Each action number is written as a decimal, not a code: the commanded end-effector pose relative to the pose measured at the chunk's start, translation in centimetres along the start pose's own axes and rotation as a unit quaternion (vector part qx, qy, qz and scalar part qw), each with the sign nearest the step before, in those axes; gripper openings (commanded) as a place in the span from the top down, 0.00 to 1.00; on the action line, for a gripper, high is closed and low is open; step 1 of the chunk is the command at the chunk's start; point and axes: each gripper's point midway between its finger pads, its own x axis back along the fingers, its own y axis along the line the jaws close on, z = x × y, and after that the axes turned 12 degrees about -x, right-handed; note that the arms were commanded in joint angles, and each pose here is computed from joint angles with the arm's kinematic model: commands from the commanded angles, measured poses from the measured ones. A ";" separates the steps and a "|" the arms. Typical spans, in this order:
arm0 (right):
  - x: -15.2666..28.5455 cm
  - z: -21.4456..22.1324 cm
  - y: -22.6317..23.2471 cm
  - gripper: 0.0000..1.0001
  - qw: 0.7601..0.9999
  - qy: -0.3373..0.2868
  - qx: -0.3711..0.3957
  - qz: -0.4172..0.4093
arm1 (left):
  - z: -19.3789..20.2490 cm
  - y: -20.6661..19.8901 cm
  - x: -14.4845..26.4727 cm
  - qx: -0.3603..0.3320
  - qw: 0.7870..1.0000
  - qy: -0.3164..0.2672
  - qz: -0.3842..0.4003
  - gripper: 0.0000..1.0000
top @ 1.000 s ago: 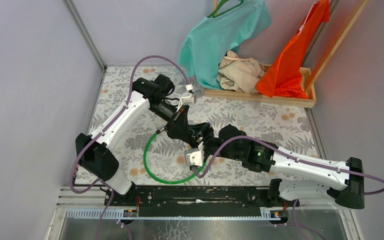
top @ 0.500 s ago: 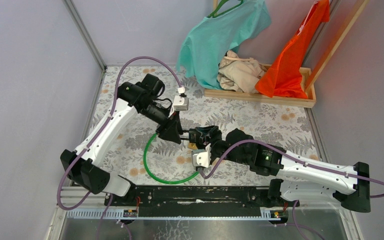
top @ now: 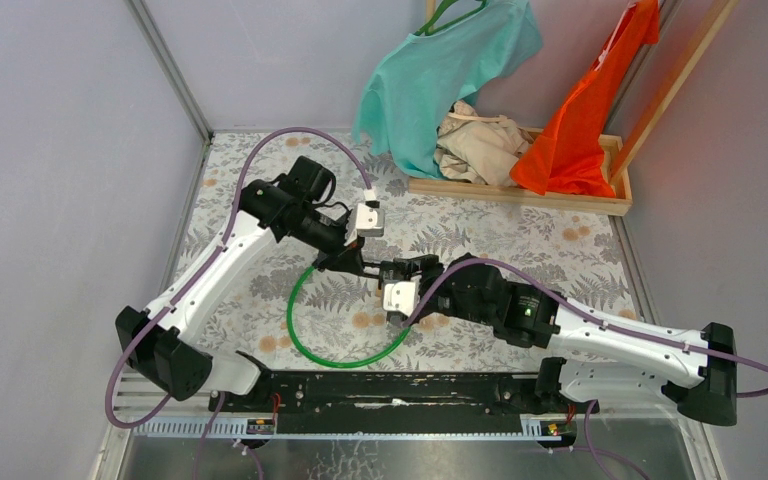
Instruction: Unlock with the key
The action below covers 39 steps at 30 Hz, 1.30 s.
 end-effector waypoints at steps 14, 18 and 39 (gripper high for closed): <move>0.2 -0.2 -6.1 1.00 0.877 -0.132 -0.461 0.027 | 3.2 8.7 -0.3 -0.133 0.960 0.133 -0.208 0.73; 0.4 3.1 -7.9 1.00 0.857 -0.108 -0.497 0.086 | 5.0 10.0 -0.3 -0.097 0.953 0.169 -0.233 0.47; -2.6 18.2 -9.1 1.00 0.847 0.097 -0.458 0.253 | 9.3 15.4 8.2 0.118 0.883 0.166 -0.422 0.00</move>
